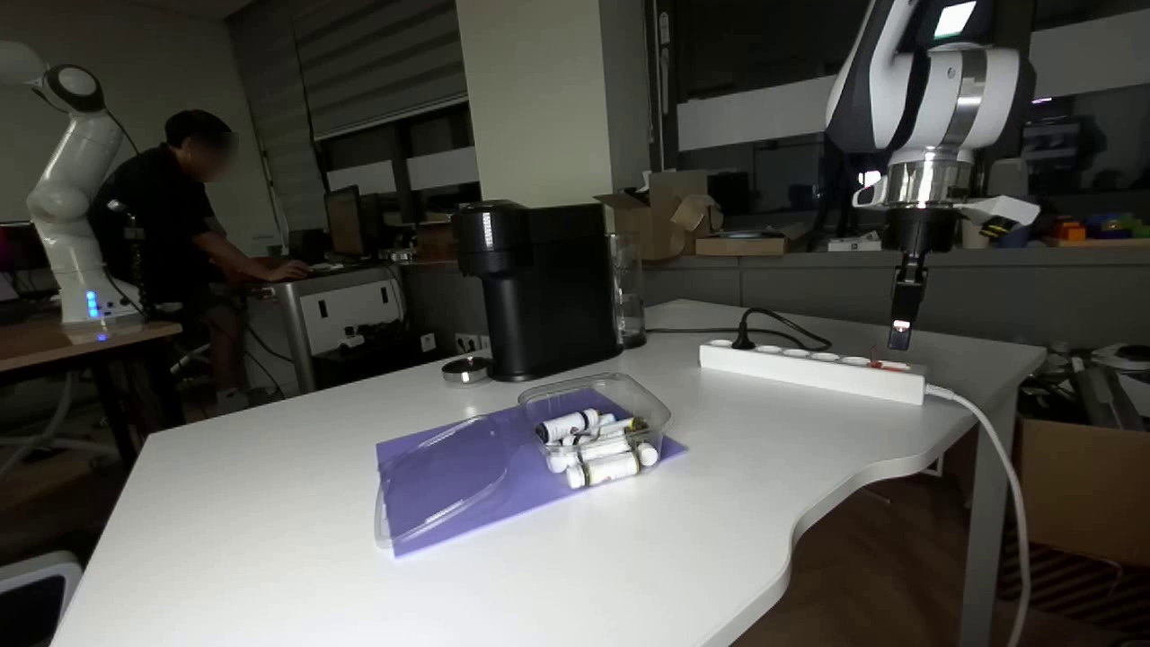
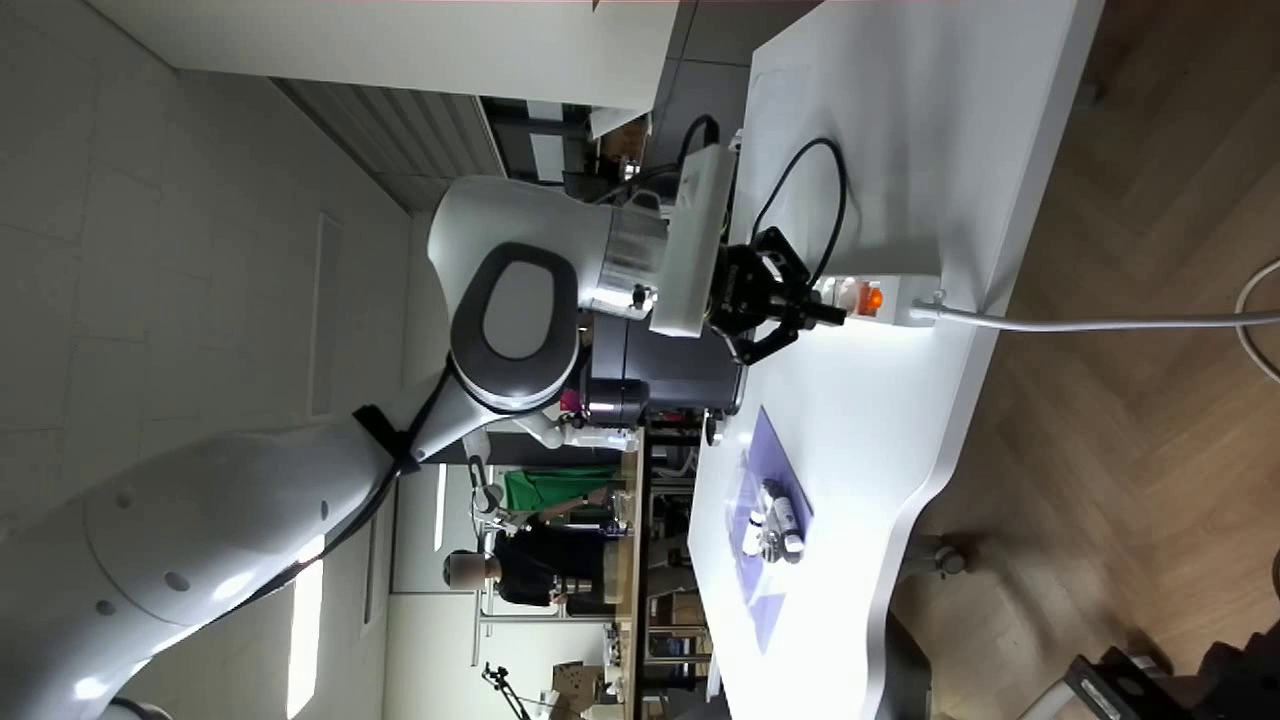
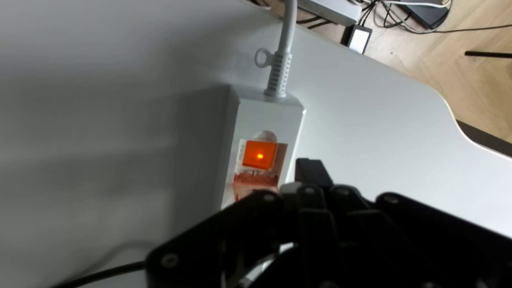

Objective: Turn off the extension cord

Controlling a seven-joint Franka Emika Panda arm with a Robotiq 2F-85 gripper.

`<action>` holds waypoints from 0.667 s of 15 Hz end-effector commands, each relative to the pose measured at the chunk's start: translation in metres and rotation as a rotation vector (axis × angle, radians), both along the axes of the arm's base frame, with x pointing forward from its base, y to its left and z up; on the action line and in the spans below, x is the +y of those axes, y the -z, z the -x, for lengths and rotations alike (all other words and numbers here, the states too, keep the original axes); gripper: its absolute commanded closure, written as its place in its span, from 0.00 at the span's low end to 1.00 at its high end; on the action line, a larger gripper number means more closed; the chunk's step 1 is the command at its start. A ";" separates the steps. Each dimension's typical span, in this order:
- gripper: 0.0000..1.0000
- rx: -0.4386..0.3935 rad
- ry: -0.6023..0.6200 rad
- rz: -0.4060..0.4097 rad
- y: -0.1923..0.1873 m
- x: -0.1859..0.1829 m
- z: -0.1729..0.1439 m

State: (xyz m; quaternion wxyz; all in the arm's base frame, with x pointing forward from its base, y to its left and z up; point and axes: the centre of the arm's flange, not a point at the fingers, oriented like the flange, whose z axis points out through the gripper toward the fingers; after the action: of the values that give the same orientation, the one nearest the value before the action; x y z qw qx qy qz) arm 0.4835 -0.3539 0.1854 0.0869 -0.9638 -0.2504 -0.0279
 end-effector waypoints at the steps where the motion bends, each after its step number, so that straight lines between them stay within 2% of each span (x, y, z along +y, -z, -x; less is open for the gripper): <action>1: 1.00 -0.008 0.014 -0.004 0.008 0.000 -0.012; 10: 1.00 -0.027 0.045 0.006 0.025 -0.013 -0.020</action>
State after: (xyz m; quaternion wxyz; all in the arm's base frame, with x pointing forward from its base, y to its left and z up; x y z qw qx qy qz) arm 0.4928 -0.3552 0.1655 0.0835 -0.9651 -0.2459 -0.0331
